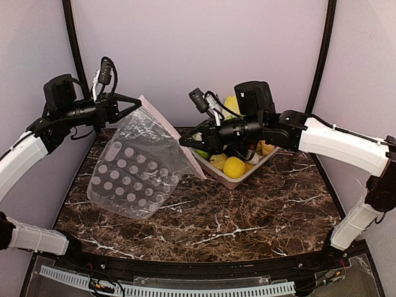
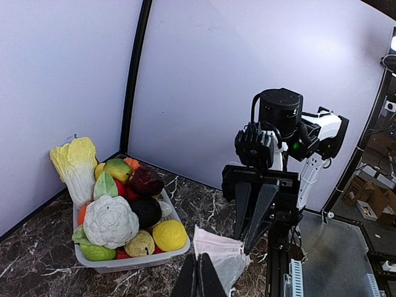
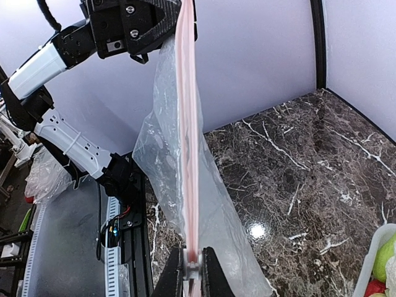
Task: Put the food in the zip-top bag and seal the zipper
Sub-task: Unzip the zipper from the zipper food storage bag.
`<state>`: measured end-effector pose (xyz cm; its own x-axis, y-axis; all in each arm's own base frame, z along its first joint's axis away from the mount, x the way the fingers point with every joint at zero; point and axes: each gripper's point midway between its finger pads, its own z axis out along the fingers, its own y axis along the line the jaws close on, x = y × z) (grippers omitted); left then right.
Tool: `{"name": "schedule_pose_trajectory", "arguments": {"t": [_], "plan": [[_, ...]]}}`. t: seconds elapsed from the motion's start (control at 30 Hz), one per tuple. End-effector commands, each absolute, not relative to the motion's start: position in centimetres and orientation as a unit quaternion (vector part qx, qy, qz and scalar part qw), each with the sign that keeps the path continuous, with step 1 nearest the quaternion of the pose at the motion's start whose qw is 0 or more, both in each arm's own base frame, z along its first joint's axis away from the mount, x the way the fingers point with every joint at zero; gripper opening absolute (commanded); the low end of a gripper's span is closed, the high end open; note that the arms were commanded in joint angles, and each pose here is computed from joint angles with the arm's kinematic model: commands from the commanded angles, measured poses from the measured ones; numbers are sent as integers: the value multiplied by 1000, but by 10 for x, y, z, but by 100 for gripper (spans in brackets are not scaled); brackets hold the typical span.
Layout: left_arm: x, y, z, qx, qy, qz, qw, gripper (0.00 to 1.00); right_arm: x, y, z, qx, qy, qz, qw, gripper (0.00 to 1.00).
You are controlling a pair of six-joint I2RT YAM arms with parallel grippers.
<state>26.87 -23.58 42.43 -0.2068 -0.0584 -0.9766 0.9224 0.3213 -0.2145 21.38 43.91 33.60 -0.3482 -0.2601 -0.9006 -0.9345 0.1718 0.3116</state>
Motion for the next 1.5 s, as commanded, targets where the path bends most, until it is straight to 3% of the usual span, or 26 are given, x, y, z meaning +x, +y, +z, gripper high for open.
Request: {"name": "schedule_pose_trajectory", "arguments": {"t": [0.0, 0.4, 1.27, 1.33, 1.47], "plan": [[275, -217, 482, 336, 569, -436, 610, 1, 193, 412, 259, -436, 770, 408, 223, 3], [278, -217, 487, 330, 567, -445, 610, 1, 166, 399, 224, -450, 785, 385, 180, 4], [282, -213, 478, 328, 579, -437, 605, 1, 154, 388, 216, -444, 788, 392, 168, 7], [277, -215, 473, 342, 573, -442, 599, 1, 154, 389, 222, -445, 784, 396, 177, 13], [255, -228, 448, 405, 550, -480, 550, 1, 162, 391, 247, -438, 772, 405, 221, 43]]}}
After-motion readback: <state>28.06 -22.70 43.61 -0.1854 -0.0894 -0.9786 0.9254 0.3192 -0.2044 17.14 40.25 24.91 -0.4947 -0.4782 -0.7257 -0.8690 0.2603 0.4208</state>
